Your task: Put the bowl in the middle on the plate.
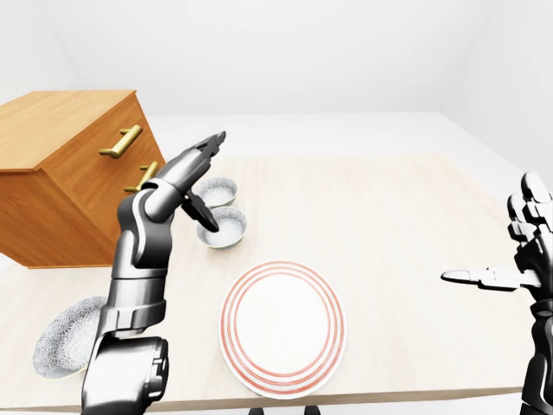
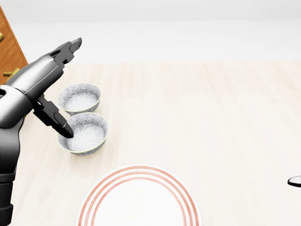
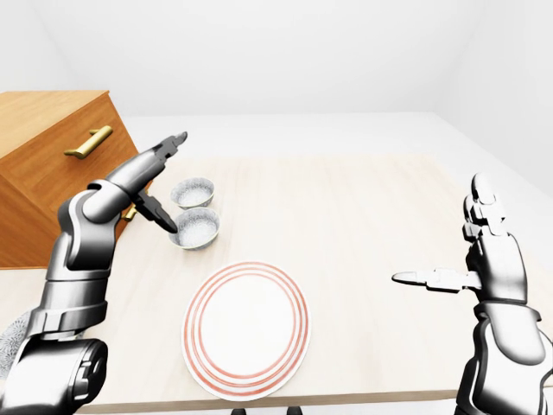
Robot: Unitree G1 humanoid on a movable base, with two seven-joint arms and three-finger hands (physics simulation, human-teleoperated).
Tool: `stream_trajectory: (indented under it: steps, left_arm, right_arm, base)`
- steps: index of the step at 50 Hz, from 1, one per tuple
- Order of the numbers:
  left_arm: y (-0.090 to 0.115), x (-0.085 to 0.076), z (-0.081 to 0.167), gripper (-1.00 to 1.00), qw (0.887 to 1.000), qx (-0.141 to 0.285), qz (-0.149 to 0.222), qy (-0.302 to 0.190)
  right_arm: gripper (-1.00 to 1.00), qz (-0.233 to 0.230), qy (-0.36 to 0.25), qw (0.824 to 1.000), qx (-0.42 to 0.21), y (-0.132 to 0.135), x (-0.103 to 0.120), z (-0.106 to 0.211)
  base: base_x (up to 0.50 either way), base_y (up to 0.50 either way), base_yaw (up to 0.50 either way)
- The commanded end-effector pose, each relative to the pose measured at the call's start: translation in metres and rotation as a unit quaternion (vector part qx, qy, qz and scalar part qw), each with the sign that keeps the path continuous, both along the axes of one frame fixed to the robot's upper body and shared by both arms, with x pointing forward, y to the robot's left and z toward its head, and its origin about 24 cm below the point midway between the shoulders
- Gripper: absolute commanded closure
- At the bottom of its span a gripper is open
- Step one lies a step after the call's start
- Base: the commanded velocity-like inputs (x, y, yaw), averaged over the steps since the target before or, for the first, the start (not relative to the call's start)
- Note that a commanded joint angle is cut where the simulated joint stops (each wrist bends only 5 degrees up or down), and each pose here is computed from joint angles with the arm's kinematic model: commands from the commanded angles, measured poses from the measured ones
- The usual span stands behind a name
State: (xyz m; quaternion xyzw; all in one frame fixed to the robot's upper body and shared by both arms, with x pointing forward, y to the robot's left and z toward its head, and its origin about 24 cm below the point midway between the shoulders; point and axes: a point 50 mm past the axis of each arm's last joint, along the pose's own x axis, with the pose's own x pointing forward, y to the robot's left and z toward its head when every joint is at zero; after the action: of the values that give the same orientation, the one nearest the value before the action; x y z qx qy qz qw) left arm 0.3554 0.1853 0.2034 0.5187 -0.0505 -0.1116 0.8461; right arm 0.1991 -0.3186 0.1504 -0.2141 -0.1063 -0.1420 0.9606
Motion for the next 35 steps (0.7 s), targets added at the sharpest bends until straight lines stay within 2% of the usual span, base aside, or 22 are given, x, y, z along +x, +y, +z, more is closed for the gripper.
stream_trajectory:
  steps: [1, 16, 35]
  left_arm:
    - [-0.004, -0.004, -0.009, -1.0, 1.0, 0.009, -0.009, 0.018]
    - [-0.002, 0.002, -0.027, -1.0, 0.999, 0.002, 0.004, 0.047]
    - [-0.001, 0.001, -0.043, -1.0, 0.997, -0.002, 0.006, 0.075]
  right_arm:
    - [-1.0, -0.002, 0.003, 1.0, 0.002, -0.001, -0.001, -0.002]
    - [-1.0, -0.001, 0.003, 1.0, 0.0, 0.0, 0.001, -0.001]
    - [-1.0, -0.001, 0.006, 1.0, -0.002, 0.0, 0.002, -0.002]
  base:
    - [0.0, 0.0, 0.0]
    - [0.0, 0.0, 0.0]
    - [0.0, 0.0, 0.0]
